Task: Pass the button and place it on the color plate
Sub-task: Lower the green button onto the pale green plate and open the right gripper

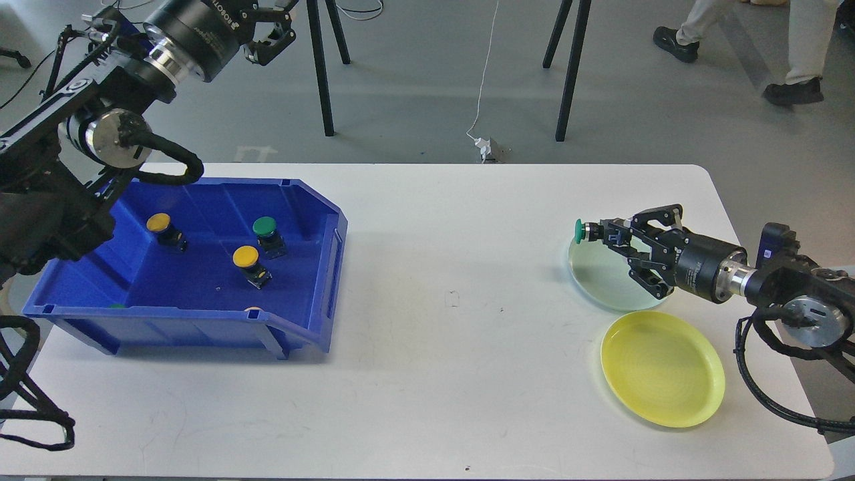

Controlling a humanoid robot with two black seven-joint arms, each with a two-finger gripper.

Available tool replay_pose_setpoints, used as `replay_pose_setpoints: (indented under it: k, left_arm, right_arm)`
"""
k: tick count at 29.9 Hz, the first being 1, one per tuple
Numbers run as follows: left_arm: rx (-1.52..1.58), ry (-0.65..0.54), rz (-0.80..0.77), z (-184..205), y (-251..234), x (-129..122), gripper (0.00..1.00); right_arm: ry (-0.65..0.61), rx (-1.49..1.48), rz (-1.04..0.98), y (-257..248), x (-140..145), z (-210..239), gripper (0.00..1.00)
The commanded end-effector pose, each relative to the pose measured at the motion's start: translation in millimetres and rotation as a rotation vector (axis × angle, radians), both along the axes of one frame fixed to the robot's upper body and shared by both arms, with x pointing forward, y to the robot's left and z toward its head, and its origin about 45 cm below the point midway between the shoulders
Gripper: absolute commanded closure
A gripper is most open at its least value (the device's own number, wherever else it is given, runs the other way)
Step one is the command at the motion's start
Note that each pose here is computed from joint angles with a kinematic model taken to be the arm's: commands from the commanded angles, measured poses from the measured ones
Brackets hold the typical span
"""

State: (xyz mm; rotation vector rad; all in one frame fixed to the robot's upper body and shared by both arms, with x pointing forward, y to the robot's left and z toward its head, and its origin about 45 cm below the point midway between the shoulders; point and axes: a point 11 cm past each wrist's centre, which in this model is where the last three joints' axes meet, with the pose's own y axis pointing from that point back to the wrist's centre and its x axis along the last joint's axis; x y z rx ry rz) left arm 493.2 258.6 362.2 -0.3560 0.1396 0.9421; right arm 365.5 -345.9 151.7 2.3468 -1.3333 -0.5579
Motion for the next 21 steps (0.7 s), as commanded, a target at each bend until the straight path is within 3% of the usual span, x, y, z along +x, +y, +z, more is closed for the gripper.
replay_pose_setpoints:
  k: [1, 8, 11, 21]
  left_arm:
    - [-0.083, 0.011, 0.032, 1, 9, 5, 0.0]
    - [-0.213, 0.027, 0.114, 3, 35, 13, 0.0]
    - [-0.234, 0.042, 0.138, -2, 40, 15, 0.0]
    - [-0.233, 0.055, 0.146, -9, 43, 14, 0.0]
  right_arm:
    - [0.027, -0.075, -0.082, -31, 2, -15, 0.86]
    - [0.066, -0.071, -0.114, -26, 4, -39, 0.85]
    - [0.073, -0.07, -0.116, -24, 3, -41, 0.79]
    - [0.114, -0.096, -0.137, -32, -3, -50, 0.74]
